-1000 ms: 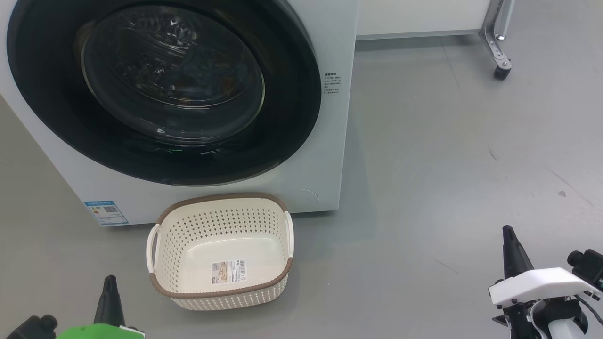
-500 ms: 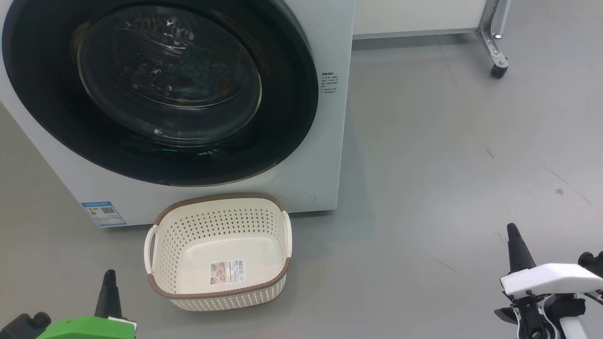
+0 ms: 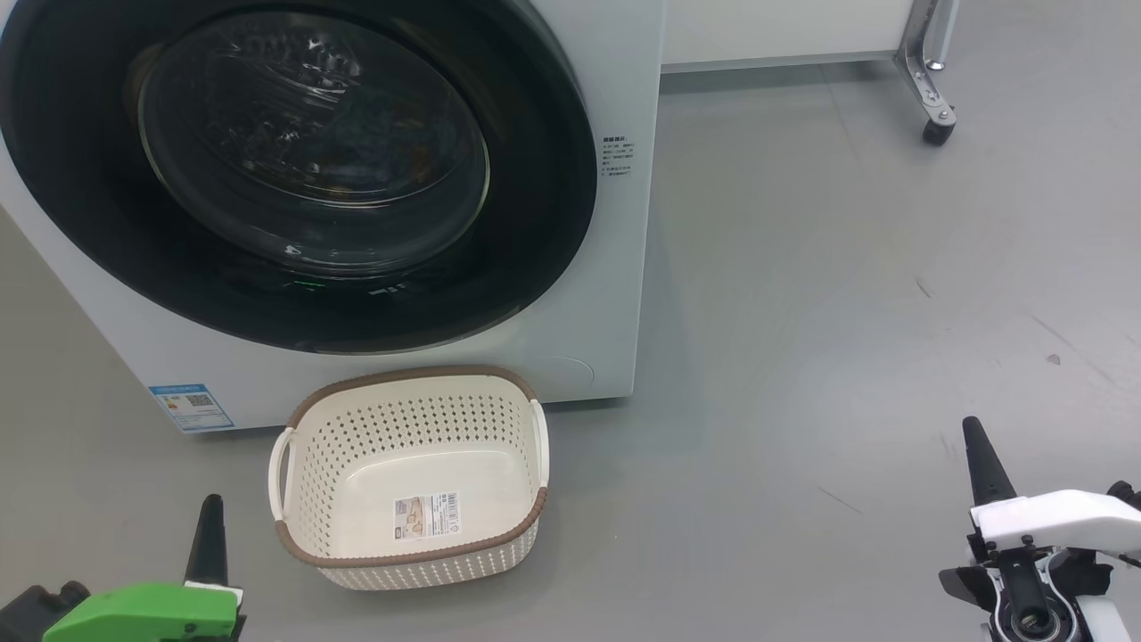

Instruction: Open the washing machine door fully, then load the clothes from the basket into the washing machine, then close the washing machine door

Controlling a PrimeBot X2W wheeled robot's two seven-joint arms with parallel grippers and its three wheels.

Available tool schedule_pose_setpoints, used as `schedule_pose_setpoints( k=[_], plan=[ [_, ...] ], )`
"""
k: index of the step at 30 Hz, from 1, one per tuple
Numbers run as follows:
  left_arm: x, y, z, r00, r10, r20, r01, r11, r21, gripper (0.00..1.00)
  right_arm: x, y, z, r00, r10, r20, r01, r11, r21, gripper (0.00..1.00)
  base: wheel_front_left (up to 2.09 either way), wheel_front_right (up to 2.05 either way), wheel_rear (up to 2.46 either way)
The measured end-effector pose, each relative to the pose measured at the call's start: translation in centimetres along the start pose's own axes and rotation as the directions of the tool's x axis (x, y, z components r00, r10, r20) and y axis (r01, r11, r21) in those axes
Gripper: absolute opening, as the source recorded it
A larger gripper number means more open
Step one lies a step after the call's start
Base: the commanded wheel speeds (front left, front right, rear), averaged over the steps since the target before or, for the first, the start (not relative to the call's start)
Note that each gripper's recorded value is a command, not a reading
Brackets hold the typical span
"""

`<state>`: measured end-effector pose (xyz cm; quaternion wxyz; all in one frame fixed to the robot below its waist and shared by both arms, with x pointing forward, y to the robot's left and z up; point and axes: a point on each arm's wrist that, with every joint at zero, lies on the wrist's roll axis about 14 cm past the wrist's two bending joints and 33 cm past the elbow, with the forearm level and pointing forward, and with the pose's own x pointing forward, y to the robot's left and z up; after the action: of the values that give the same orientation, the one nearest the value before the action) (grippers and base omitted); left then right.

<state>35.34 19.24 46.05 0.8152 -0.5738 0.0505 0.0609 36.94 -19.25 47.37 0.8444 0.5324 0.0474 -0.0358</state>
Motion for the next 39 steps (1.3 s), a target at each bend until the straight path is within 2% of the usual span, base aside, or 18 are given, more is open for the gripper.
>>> schedule_pose_setpoints(
  k=[7,16,30,39],
  plan=[
    [0.3,-0.4,-0.1,1.0,-0.011,-0.015,0.01,0.997,-0.078,0.0,0.0,-0.1,0.3,1.0,-0.003,0.003,0.003,0.995,0.103,0.0,0.0,0.0,0.0],
    [0.9,-1.3,-0.2,0.999,-0.039,-0.029,0.033,0.982,-0.186,0.0,0.1,-0.1,0.7,1.0,0.001,0.011,-0.003,0.972,0.233,0.0,0.0,0.0,0.0],
    [1.6,-2.5,-0.2,0.996,-0.083,-0.044,0.063,0.94,-0.337,0.0,0.2,0.1,1.5,0.999,0.018,0.027,-0.028,0.904,0.426,0.0,0.0,0.0,0.0],
    [1.6,-2.6,-0.1,0.995,-0.088,-0.042,0.068,0.933,-0.354,0.0,0.2,0.1,1.6,0.999,0.019,0.03,-0.03,0.898,0.44,0.0,0.0,0.0,0.0]
  ],
)
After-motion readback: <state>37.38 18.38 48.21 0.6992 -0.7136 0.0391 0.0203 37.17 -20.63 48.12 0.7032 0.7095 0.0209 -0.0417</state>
